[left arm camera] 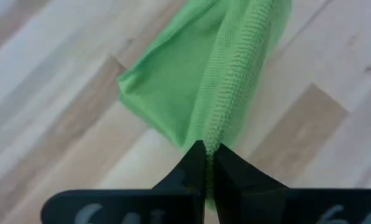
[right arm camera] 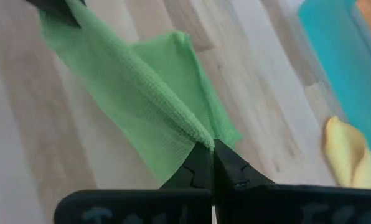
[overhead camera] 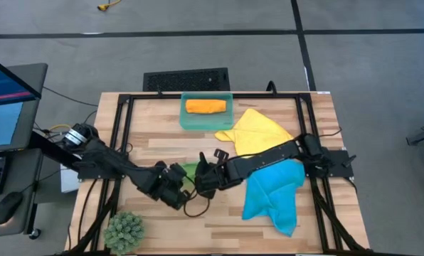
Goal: Roll microfiber towels into tight, uniform cylinder then place into a basket
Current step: Fold the green towel
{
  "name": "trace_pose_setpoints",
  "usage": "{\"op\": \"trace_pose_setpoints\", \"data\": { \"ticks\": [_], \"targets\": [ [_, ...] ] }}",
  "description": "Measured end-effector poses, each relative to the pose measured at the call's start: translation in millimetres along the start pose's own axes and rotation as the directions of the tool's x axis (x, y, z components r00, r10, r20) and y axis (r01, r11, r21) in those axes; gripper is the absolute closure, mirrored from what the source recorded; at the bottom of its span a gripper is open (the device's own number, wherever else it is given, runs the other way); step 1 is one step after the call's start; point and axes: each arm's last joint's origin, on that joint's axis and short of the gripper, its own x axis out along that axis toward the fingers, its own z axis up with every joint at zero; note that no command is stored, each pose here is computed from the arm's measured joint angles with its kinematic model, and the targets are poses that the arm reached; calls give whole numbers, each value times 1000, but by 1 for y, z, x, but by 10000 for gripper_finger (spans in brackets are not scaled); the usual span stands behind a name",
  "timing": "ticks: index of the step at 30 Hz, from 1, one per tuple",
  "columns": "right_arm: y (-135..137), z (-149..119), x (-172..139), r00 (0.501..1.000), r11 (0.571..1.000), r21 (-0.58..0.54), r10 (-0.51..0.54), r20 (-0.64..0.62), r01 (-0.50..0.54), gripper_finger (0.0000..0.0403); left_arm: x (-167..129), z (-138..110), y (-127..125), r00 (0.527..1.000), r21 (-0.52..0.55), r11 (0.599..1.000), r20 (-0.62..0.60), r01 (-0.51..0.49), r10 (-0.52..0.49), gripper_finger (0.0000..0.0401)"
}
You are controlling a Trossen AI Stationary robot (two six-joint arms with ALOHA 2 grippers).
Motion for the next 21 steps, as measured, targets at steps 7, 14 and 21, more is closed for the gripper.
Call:
{"op": "trace_pose_setpoints", "data": {
  "ticks": [7,14,21],
  "targets": [
    [-16,1,8,998,992,-124,-44,-49,37,395,11,19,12,998,86,994,16,-63,62,401],
    [-26,-9,29,996,981,-193,-25,-87,8,399,24,27,21,997,102,991,5,-84,83,401],
    [-39,-14,48,992,975,-218,12,-123,-39,396,42,33,31,998,110,992,-17,-65,67,401]
  ]
}}
